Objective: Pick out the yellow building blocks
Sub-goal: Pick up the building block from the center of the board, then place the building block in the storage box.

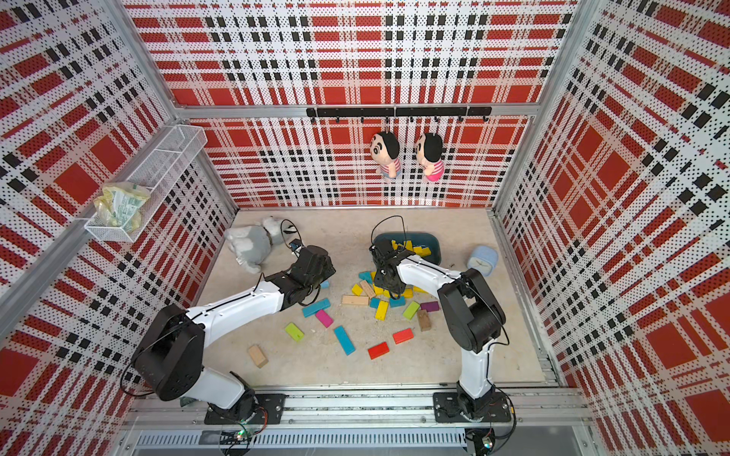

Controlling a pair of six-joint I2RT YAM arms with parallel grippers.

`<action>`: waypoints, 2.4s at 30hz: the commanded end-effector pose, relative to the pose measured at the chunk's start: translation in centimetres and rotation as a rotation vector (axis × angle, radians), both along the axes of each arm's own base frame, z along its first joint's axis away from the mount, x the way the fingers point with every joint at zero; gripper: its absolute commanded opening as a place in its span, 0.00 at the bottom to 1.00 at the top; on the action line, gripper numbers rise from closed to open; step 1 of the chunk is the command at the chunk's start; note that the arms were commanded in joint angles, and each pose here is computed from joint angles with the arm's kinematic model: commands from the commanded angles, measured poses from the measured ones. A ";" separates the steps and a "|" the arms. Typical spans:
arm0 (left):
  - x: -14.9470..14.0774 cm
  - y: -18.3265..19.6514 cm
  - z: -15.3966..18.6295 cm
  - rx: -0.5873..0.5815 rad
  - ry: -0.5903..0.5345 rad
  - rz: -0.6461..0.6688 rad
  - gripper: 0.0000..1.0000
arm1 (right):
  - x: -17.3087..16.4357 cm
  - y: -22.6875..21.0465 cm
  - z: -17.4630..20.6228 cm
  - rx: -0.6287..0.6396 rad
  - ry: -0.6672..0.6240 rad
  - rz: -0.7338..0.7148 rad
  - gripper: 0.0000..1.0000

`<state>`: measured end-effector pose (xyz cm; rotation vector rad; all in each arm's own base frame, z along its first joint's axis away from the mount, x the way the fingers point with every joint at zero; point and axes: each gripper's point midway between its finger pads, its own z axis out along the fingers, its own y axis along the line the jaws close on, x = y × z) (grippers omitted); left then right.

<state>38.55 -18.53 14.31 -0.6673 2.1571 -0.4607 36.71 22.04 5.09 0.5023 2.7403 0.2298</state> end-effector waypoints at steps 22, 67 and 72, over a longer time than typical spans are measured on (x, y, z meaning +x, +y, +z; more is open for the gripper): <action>-0.2 2.2 0.4 0.014 -0.011 0.035 0.38 | -0.3 -0.7 -2.4 -0.060 0.060 -0.100 0.31; -0.4 4.3 0.2 0.032 -0.026 0.073 0.42 | 11.5 -0.4 6.3 -0.099 -0.193 0.138 0.23; -0.3 4.3 0.2 0.031 -0.026 0.072 0.43 | 11.1 -0.3 4.6 -0.121 -0.162 0.159 0.26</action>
